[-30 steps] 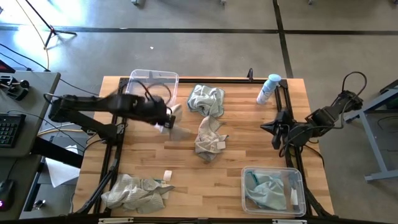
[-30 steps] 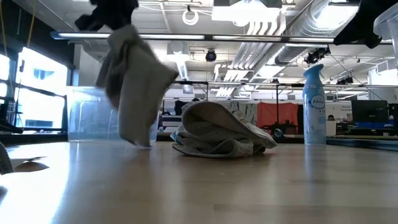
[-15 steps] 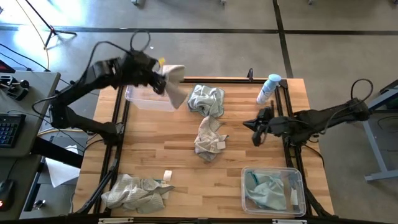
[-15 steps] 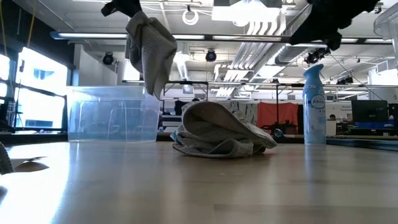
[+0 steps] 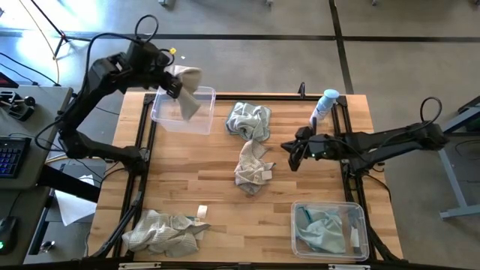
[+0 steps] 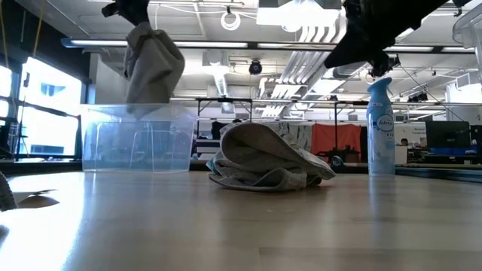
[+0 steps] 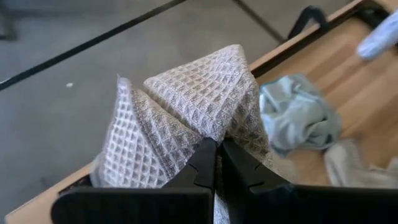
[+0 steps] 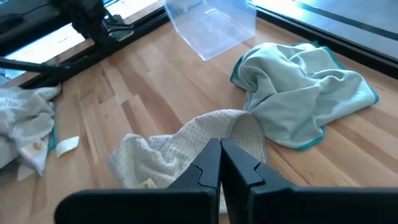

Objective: Sort microfiber towel by color & place in baskets
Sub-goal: Put the top left white microfiber towel into the top transparent bin, then put the top blue microfiber towel into the bottom transparent bin

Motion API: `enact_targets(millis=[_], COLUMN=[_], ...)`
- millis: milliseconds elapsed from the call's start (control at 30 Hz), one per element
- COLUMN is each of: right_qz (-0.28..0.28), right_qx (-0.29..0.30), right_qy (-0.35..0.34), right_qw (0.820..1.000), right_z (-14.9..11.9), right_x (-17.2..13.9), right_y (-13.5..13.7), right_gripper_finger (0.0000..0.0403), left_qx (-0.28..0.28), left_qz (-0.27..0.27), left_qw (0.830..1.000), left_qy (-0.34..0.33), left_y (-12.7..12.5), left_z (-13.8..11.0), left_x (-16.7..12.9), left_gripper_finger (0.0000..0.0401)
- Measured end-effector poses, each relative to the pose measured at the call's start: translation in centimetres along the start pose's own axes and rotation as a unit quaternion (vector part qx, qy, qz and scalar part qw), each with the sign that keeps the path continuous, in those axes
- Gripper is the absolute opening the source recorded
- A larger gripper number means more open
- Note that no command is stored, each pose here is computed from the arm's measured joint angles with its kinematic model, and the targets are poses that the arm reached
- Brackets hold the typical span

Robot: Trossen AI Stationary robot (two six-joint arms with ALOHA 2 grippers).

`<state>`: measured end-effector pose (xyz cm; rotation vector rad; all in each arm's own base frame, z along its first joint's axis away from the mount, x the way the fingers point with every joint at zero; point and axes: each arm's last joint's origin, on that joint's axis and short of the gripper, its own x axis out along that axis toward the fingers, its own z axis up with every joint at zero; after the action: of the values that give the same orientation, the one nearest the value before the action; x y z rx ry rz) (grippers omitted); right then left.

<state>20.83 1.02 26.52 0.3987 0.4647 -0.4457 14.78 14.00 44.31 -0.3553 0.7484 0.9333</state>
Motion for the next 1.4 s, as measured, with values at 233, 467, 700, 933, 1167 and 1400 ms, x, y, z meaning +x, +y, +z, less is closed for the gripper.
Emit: enact_targets(millis=[233,467,700,933,1167,1400], right_qz=[-0.01,-0.01,0.007,0.011,0.022,0.022], right_qx=[0.014,0.017,0.017,0.017,0.004,0.0], right_qy=[-0.014,-0.017,-0.006,-0.004,0.003,0.003], right_qw=[1.0,1.0,1.0,1.0,1.0,1.0], right_z=[0.6,0.7,0.6,0.6,0.6,0.6], right_x=[0.3,0.4,0.4,0.4,0.4,0.4], right_y=[-0.5,-0.6,-0.5,-0.5,-0.4,-0.4], right_gripper_finger=[0.0,0.0,0.0,0.0,0.0,0.0], left_qx=[-0.115,-0.144,-0.144,-0.125,-0.117,-0.099], left_qz=[0.026,0.052,0.097,0.146,0.148,0.135], left_qw=[0.992,0.98,0.965,0.941,0.938,0.947], left_qy=[0.049,0.125,0.195,0.28,0.291,0.274], left_y=[0.4,-0.3,-0.9,-1.0,-1.0,-0.9], left_z=[-0.2,-0.8,-1.6,-3.2,-3.4,-3.2], left_x=[2.6,7.3,12.5,15.9,16.0,14.6], left_gripper_finger=[0.0,0.0,0.0003,0.0028,0.0075,0.0111])
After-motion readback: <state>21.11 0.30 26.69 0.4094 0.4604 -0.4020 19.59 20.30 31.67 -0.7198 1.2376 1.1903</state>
